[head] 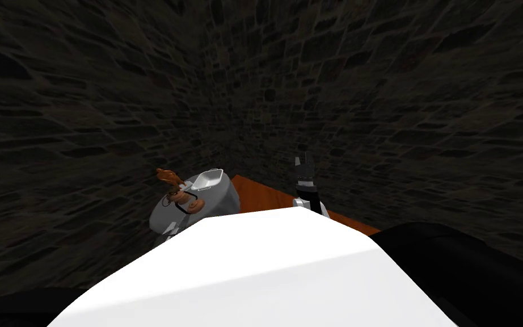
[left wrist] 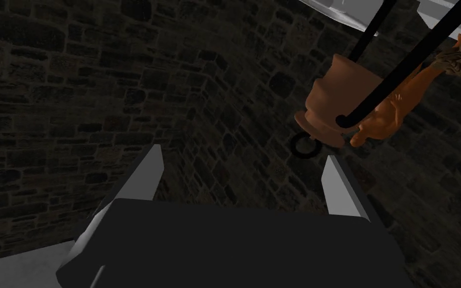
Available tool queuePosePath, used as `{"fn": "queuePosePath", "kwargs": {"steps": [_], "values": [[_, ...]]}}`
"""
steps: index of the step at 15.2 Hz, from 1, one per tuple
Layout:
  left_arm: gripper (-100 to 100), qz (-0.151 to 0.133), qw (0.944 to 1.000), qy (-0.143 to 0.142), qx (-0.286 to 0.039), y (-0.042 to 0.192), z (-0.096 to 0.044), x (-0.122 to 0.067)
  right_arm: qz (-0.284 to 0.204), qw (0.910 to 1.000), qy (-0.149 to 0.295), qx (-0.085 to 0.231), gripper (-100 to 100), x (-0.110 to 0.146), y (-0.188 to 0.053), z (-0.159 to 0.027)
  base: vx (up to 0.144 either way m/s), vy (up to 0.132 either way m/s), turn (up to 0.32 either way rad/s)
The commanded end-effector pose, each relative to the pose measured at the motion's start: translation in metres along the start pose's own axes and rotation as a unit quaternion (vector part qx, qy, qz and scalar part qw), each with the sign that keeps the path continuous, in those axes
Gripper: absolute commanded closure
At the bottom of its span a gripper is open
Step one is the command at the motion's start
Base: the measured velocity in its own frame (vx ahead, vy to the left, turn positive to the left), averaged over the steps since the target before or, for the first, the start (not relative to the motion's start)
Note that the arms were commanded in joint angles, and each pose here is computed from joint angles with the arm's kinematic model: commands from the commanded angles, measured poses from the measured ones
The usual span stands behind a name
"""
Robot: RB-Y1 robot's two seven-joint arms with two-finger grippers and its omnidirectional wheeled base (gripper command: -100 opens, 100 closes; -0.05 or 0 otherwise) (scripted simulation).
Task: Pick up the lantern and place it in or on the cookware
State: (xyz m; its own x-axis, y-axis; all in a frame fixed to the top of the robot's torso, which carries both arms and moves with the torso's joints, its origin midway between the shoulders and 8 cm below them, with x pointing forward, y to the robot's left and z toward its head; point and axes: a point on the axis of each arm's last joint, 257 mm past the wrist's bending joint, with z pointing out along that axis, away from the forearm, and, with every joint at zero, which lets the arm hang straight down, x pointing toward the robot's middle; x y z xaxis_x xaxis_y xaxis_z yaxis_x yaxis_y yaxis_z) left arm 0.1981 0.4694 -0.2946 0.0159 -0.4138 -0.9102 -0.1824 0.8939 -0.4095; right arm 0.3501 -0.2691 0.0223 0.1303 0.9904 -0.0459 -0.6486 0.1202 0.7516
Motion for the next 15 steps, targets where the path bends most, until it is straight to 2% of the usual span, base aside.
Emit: {"fn": "queuePosePath", "kwargs": {"steps": [1,2,4,5,6,7,8,10,11,12,14,15], "values": [[-100,0.031,0.9990,0.024,-0.020,0.022,-0.032,0.009,0.000,1.0000,0.000,0.000,0,0.000,0.000,0.000,0.105,0.046,-0.415],[-100,0.030,0.9990,0.026,-0.022,0.023,-0.034,0.010,0.000,1.0000,0.000,0.000,0,0.000,0.000,0.000,0.093,0.058,-0.246],[-100,0.058,0.9959,0.055,-0.042,0.045,-0.070,0.019,0.000,1.0000,0.000,0.000,0,0.000,0.000,0.000,0.117,0.070,-0.224],[-100,0.057,0.9959,0.056,-0.043,0.046,-0.070,0.020,0.000,1.0000,0.000,0.000,0,0.000,0.000,0.000,0.110,0.069,-0.226],[-100,0.070,0.9937,0.071,-0.051,0.055,-0.088,0.024,0.000,1.0000,0.000,0.000,0,0.000,0.000,0.000,0.113,0.060,-0.288],[-100,0.069,0.9937,0.071,-0.051,0.055,-0.089,0.024,0.000,1.0000,0.000,0.000,0,0.000,0.000,0.000,0.100,0.066,-0.195],[-100,0.081,0.9912,0.086,-0.059,0.063,-0.106,0.027,0.000,1.0000,0.000,0.000,0,0.000,0.000,0.000,0.100,0.066,-0.186],[-100,0.081,0.9912,0.086,-0.059,0.063,-0.106,0.027,0.000,1.0000,0.000,0.000,0,0.000,0.000,0.000,0.077,0.054,-0.085],[-100,0.091,0.9885,0.101,-0.065,0.070,-0.124,0.029,0.000,1.0000,0.000,0.000,0,0.000,0.000,0.000,0.061,0.047,-0.125],[-100,0.091,0.9885,0.101,-0.065,0.070,-0.124,0.029,0.000,1.0000,0.000,0.000,0,0.000,0.000,0.000,0.063,0.054,-0.153],[-100,0.109,0.9826,0.129,-0.076,0.082,-0.156,0.032,0.000,1.0000,0.000,0.000,0,0.000,0.000,0.000,0.084,0.069,-0.227],[-100,0.109,0.9826,0.129,-0.076,0.082,-0.156,0.032,0.000,1.0000,0.000,0.000,0,0.000,0.000,0.000,0.106,0.090,-0.165]]}}
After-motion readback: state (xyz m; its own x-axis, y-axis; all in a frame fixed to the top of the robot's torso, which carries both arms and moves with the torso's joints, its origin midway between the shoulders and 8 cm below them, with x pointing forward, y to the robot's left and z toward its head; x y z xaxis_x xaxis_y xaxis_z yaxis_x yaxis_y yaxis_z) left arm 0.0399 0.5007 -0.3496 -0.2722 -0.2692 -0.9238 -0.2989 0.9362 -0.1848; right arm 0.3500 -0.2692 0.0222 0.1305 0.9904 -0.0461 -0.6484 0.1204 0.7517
